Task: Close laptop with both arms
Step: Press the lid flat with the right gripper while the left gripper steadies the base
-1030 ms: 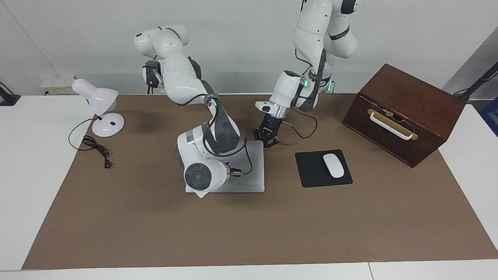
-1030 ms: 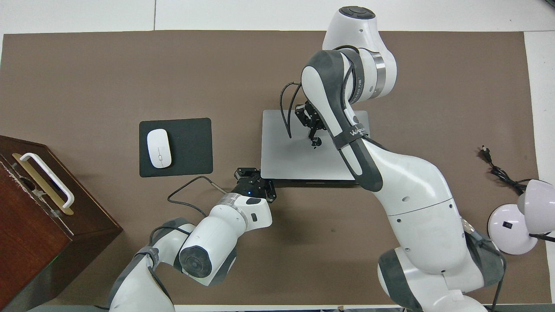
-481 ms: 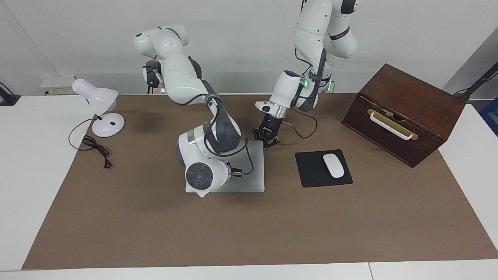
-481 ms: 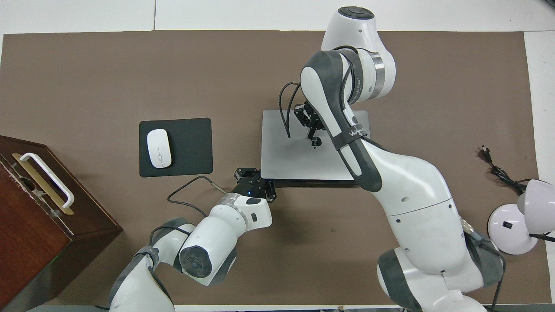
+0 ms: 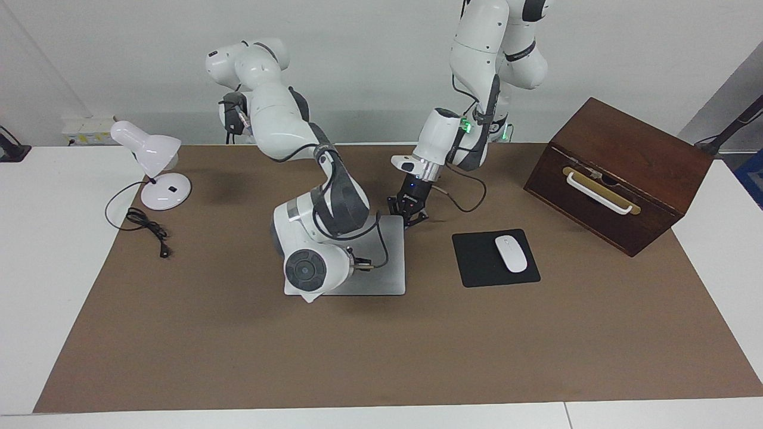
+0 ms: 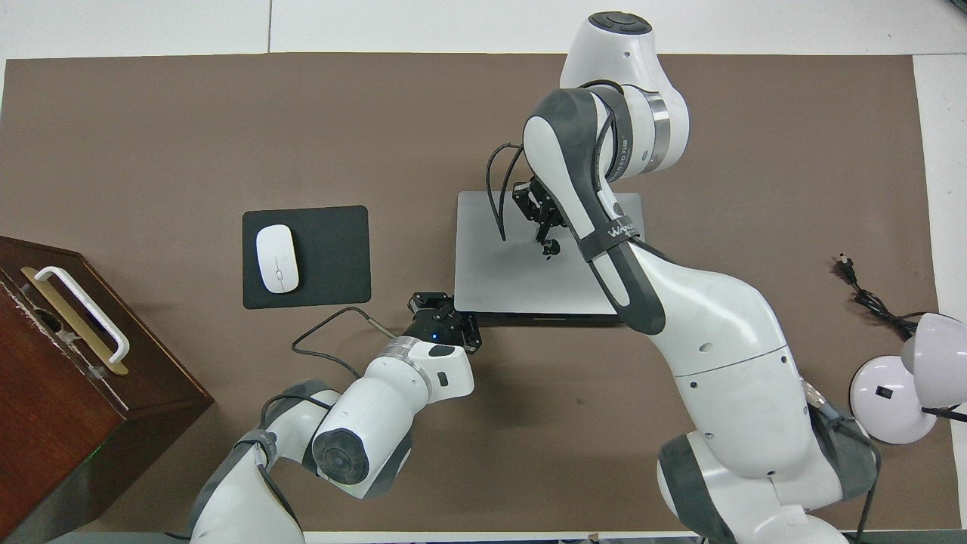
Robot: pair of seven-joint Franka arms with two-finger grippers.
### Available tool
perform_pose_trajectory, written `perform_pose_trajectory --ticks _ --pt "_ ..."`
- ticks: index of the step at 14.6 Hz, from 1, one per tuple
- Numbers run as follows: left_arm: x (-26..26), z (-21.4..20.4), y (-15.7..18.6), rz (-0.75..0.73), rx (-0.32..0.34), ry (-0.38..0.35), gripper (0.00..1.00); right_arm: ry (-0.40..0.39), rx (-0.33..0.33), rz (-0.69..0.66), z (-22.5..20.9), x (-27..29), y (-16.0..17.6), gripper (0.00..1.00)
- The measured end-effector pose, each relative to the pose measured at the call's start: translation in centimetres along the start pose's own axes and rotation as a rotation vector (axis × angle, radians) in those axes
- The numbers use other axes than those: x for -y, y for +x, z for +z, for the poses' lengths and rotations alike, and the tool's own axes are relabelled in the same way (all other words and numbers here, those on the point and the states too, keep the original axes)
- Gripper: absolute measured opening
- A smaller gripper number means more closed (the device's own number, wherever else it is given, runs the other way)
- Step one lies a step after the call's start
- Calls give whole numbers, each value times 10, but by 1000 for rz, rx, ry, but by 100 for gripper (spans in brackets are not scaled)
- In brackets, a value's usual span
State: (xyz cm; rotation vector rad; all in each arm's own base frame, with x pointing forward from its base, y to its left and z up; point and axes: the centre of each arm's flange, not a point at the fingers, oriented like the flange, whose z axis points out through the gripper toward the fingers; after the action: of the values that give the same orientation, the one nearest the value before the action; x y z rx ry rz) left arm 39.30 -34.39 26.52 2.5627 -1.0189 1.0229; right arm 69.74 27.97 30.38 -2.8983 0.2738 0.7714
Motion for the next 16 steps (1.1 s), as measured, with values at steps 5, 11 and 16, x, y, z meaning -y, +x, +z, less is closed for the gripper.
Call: perform_pose_trajectory --ticks 5,11,16 --pt "0 0 0 0 0 0 1 -6 14 2 -1 -3 -1 1" --pt "0 0 0 0 0 0 1 -21 47 15 -16 -11 -14 1" --pt "0 0 0 -16 0 0 1 -14 36 23 -30 -10 -24 1"
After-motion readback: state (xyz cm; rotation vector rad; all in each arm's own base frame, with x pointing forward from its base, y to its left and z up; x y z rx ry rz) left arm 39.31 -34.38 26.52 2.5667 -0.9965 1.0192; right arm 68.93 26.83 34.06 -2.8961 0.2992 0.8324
